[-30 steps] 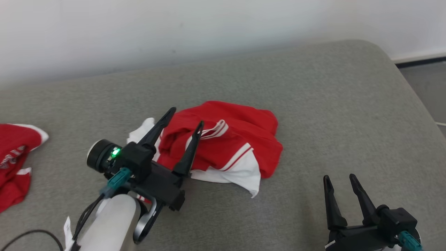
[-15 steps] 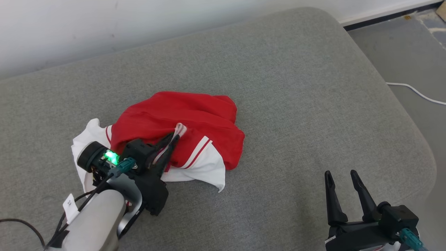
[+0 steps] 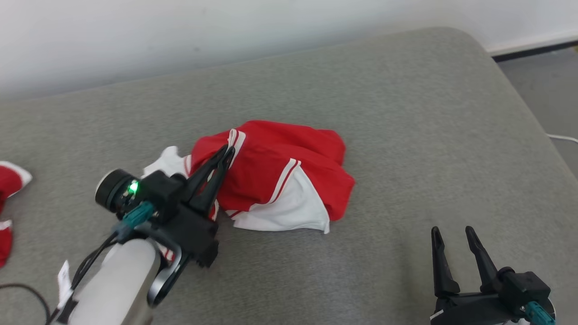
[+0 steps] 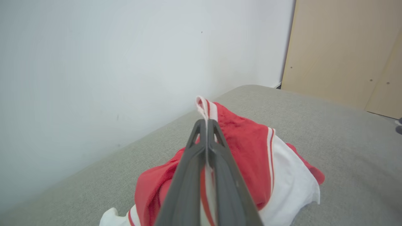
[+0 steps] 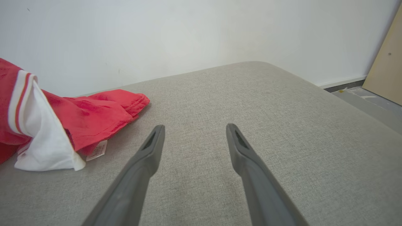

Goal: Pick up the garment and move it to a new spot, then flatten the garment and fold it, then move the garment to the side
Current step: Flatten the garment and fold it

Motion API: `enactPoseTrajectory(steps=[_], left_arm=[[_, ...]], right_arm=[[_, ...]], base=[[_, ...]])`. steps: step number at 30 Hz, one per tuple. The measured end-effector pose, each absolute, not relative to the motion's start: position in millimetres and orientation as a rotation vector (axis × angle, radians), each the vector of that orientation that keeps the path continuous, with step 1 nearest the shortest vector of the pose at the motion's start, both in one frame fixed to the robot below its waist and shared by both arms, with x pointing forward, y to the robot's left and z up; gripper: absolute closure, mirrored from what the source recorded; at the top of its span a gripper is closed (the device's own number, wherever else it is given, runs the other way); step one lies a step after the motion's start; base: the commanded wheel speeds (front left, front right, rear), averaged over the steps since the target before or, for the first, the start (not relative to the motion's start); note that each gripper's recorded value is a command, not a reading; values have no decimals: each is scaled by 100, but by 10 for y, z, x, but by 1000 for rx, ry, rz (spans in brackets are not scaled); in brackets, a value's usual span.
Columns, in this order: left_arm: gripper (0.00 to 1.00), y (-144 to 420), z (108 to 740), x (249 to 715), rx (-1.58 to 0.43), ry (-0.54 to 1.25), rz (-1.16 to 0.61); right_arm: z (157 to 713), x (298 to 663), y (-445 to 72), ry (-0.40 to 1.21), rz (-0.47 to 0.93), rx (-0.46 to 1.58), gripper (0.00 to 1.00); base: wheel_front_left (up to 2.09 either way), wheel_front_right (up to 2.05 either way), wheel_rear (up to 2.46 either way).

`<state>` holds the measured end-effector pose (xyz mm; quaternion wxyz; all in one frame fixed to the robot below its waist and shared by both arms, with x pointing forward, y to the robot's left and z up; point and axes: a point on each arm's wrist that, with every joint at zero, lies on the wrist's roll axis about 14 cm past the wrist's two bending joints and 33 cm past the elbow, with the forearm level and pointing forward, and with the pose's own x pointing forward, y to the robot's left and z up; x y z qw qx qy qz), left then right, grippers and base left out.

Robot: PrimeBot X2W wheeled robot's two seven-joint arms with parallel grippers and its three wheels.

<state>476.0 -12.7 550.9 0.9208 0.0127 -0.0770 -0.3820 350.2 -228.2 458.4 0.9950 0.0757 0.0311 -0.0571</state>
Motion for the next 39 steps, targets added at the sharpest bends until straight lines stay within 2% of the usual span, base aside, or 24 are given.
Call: enactPoseTrajectory(steps=[6,12,18,23,24,25,32,39], left_arm=[[100,511,5380,4366,27,-128,-660],[100,1422,4924,3971,16,34,-393],[100,1843,4618,3668,-25,139,-243],[100,1931,4379,3536,-77,205,-179],[27,1940,4376,3541,-78,202,-173],[0,1954,4401,3563,-83,190,-161],[0,2189,5053,3775,-83,-41,-59],[0,2465,5532,3703,-74,-210,71]], right_arm=[[4626,3693,-2014,56,-23,149,0],[4688,3860,-1729,47,67,150,0],[4712,3943,-1565,49,118,147,0],[4684,3959,-1539,62,126,146,0],[4676,3954,-1543,65,125,145,0],[4673,3951,-1543,67,124,145,0],[4719,3936,-1566,57,120,138,0],[4774,3881,-1535,44,130,137,0]], base=[[0,0,0],[0,0,0],[0,0,0],[0,0,0],[0,0,0],[0,0,0],[0,0,0],[0,0,0]])
